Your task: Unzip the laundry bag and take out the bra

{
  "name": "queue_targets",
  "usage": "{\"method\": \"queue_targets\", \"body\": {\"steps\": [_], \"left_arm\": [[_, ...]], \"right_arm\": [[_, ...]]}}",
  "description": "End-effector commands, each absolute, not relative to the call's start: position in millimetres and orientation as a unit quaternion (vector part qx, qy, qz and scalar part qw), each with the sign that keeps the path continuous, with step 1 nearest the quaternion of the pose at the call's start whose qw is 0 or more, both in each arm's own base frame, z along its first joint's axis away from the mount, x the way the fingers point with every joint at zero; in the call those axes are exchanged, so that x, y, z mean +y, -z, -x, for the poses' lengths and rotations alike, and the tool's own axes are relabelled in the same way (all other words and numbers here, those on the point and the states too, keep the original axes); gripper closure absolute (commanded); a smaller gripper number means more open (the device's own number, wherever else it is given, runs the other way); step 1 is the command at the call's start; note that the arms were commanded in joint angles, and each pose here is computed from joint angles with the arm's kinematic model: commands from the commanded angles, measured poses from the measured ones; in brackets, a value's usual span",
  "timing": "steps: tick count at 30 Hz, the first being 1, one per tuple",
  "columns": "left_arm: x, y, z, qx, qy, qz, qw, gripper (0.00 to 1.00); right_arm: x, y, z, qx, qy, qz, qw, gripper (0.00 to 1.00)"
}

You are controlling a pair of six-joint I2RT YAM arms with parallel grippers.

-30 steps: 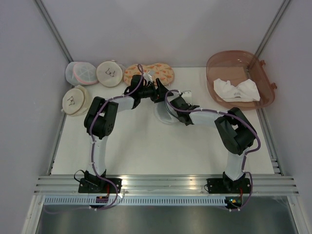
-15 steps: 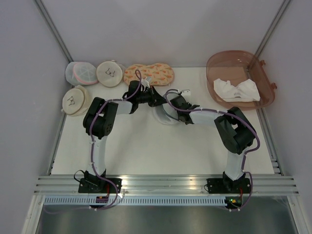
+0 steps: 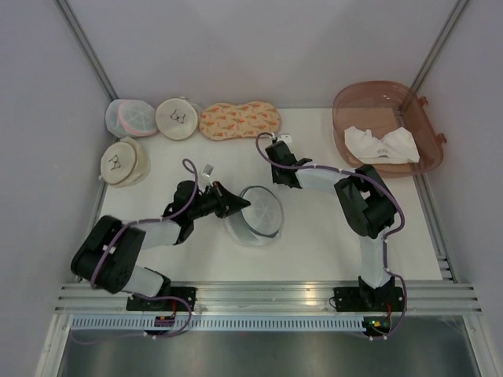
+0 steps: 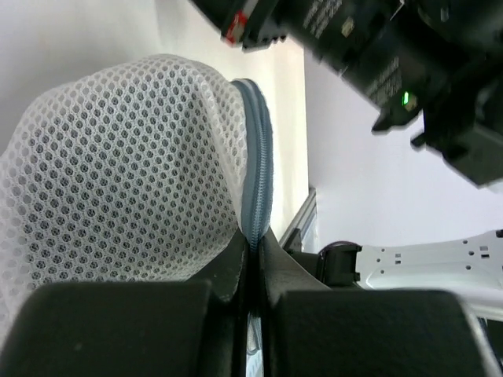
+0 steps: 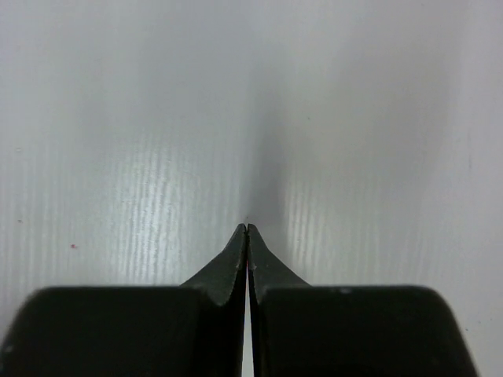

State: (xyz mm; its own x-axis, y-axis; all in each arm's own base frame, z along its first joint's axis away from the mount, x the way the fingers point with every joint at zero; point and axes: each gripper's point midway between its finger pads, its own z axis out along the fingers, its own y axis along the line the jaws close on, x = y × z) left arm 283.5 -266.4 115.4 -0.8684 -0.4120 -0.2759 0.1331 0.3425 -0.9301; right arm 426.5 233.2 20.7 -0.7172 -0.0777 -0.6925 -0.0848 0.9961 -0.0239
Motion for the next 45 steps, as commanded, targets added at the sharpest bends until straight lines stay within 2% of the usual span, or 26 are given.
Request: {"method": "queue_targets", "body": {"steps": [1,2,3,5,7,11,14,20,34,45], "left_arm": [[-244.5,-128.4,-271.0,0.767,0.536,0.161,0.313,0.98],[-234.7,-119.5,-261.8,0.772,0.518,0.184,0.319,0.98],[-218.6,-137.2,-269.4,0.749,0.502,0.215,0.374,0.98],[-203.2,-122.2,-257.6,0.762,0.458,0.251,0.383,0.98],[-183.7,-138.6,-261.2,0.737,0.435,0.279,0.437,0.98],[-169.6,-137.3,-263.7,0.738,0.397,0.290,0.462,0.98],[-175.7,-125.0,-265.7,0.753,0.390,0.282,0.449,0.98],[-189.7,-105.3,-265.9,0.772,0.393,0.269,0.420,0.98],[-188.0,-115.1,-265.1,0.766,0.396,0.265,0.431,0.98],[-187.5,-114.8,-266.1,0.767,0.392,0.264,0.434,0.98]], "right_arm": [[257.4,-43.8,-438.9,0.919,-0.051,0.057,0.387,0.99],[258.6,-57.3,-437.3,0.915,-0.063,0.052,0.396,1.00],[263.1,-66.9,-434.5,0.911,-0.082,0.053,0.400,1.00],[267.0,-100.9,-430.7,0.897,-0.113,0.049,0.425,1.00],[276.1,-114.0,-416.1,0.893,-0.156,0.063,0.417,0.98],[305.4,-159.5,-381.1,0.868,-0.269,0.113,0.402,0.60],[323.3,-182.0,-356.3,0.853,-0.311,0.142,0.394,0.53],[350.4,-207.4,-341.7,0.837,-0.353,0.153,0.389,0.50],[423.8,-157.6,-329.1,0.871,-0.320,0.156,0.339,0.51],[431.2,-132.5,-317.4,0.889,-0.292,0.157,0.318,0.54]]}}
